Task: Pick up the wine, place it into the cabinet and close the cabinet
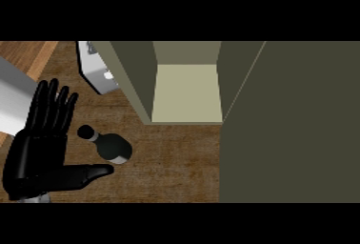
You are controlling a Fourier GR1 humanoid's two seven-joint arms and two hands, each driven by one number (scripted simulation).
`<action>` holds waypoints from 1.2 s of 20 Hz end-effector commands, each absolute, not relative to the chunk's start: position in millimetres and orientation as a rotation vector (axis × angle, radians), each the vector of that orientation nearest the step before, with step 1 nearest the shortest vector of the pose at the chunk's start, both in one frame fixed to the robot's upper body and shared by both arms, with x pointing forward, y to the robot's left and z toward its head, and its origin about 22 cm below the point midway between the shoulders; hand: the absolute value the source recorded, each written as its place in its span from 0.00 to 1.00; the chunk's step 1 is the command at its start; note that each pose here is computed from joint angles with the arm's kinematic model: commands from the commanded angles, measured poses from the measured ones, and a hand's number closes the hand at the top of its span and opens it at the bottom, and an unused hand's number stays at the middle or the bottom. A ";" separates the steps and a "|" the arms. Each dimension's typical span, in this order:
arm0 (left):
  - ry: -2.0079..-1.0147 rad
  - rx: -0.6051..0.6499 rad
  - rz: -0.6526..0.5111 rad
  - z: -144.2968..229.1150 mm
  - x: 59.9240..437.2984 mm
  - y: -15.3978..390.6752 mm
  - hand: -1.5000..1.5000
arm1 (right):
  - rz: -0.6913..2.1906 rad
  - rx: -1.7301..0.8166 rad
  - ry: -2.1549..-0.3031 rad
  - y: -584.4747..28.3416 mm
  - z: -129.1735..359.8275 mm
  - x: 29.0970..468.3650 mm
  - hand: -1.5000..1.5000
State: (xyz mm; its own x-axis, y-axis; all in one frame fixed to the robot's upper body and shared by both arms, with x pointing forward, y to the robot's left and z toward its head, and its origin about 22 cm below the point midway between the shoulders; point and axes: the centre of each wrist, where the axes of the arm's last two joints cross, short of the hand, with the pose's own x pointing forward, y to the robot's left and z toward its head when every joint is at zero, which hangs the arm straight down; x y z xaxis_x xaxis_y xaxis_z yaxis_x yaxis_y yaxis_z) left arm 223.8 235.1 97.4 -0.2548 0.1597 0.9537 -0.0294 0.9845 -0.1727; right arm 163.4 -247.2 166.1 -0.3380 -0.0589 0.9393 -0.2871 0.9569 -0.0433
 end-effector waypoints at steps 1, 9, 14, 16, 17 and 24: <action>-1.790 -0.060 0.170 81.1 226.5 246.9 0.00 | 0.242 0.258 -1.910 -244.7 184.3 138.9 0.00; -1.754 -0.010 0.190 36.8 218.7 253.3 0.00 | 0.219 0.251 -1.934 -246.5 174.4 169.6 0.00; -1.729 -0.008 0.170 24.9 216.2 282.9 0.00 | 0.227 0.272 -1.892 -226.3 171.2 155.8 0.00; -1.728 -0.004 0.194 33.9 229.4 287.4 0.00 | 0.237 0.268 -1.906 -234.6 153.6 163.7 0.00; -1.701 -0.018 0.197 15.9 199.9 283.0 0.00 | 0.269 0.276 -1.893 -236.5 178.0 159.0 0.00; -1.659 -0.006 0.158 -30.3 203.2 303.1 0.00 | 0.260 0.271 -1.890 -229.8 167.8 150.0 0.00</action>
